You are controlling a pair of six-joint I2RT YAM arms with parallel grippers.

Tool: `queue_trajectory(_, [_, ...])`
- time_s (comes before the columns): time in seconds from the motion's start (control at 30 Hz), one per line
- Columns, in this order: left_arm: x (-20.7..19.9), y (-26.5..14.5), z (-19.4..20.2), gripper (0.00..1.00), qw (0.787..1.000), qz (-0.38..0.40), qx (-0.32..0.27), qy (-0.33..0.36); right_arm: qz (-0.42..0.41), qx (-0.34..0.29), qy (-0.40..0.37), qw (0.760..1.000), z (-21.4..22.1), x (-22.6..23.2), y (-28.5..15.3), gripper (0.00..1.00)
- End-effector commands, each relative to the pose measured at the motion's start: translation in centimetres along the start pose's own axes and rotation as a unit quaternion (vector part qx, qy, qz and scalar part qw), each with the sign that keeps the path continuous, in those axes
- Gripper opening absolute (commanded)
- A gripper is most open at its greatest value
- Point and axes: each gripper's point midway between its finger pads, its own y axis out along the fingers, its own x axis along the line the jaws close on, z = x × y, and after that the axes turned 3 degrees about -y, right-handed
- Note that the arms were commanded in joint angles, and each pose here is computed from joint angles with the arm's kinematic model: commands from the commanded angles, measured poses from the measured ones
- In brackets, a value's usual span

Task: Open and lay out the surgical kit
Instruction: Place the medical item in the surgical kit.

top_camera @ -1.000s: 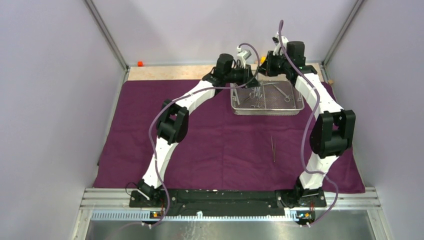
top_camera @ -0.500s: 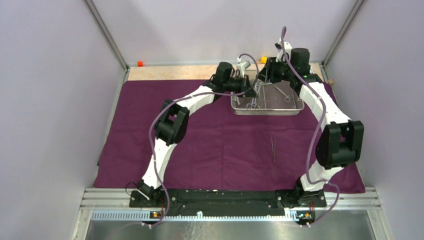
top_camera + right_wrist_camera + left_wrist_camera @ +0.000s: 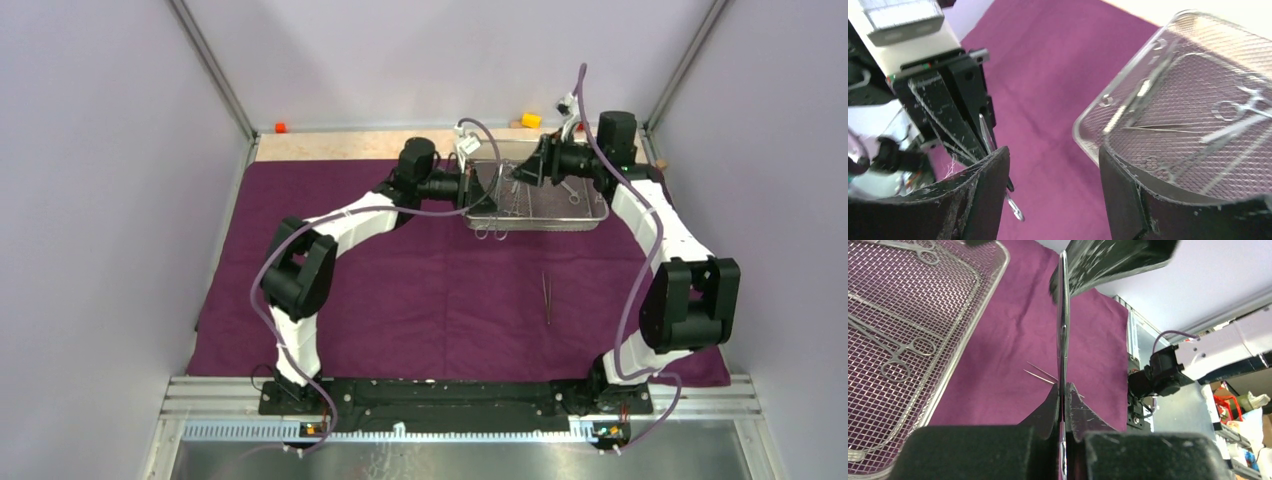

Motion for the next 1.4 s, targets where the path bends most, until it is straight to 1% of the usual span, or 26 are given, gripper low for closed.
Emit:
queue_trajectory(0.0, [-4.0,-1.5,-0.9,0.02,0.995,0.048,-0.020,0.082,-0.130,-0.012,-0.045,0.990,-0.1,4.9,-1.2,0.65])
queue_trajectory(0.13, [-4.3,-2.2,0.4,0.03,0.995,0.047,-0.018,0.085,-0.175,-0.012,-0.059,0.983,0.6,6.7,-1.9,0.65])
queue_trajectory(0.3, [-4.6,-2.7,1.5,0.03,0.995,0.051,-0.013,0.088,-0.203,-0.009,-0.077,0.976,1.6,8.7,-2.4,0.64])
queue_trajectory(0.37, [-4.7,-2.8,1.8,0.03,0.995,0.054,-0.010,0.087,-0.205,-0.003,-0.082,0.975,2.0,9.2,-2.1,0.63])
queue_trajectory(0.5, [-4.7,-2.7,2.2,0.03,0.995,0.054,-0.010,0.084,-0.202,0.015,-0.086,0.975,2.9,9.5,-1.0,0.58])
queue_trajectory(0.77, [-5.0,-2.4,2.4,0.03,0.995,0.066,-0.012,0.078,-0.198,0.024,-0.089,0.976,3.4,9.3,0.0,0.57])
queue_trajectory(0.83, [-5.0,-2.2,2.8,0.03,0.995,0.069,-0.007,0.075,-0.202,0.026,-0.091,0.975,3.5,9.5,0.2,0.55])
queue_trajectory(0.9, [-5.0,-2.0,3.0,0.03,0.995,0.072,-0.004,0.073,-0.206,0.028,-0.091,0.974,3.6,9.6,0.5,0.51])
queue_trajectory(0.97, [-5.0,-1.9,3.3,0.03,0.995,0.075,-0.002,0.072,-0.212,0.029,-0.092,0.972,3.6,9.9,0.7,0.44])
queue_trajectory(1.13, [-4.9,-1.9,3.3,0.03,0.995,0.071,-0.004,0.073,-0.222,0.031,-0.091,0.970,3.8,10.2,0.8,0.21])
queue_trajectory(1.23, [-4.6,-1.9,3.3,0.04,0.995,0.065,-0.007,0.075,-0.227,0.033,-0.089,0.969,4.0,10.4,0.7,0.06])
queue_trajectory(1.27, [-4.5,-1.9,3.3,0.06,0.995,0.061,-0.007,0.075,-0.227,0.033,-0.091,0.969,4.1,10.5,0.6,0.00])
queue_trajectory(1.37, [-3.9,-1.8,3.5,0.19,0.996,0.046,-0.006,0.078,-0.218,0.033,-0.096,0.971,4.1,10.4,0.4,0.00])
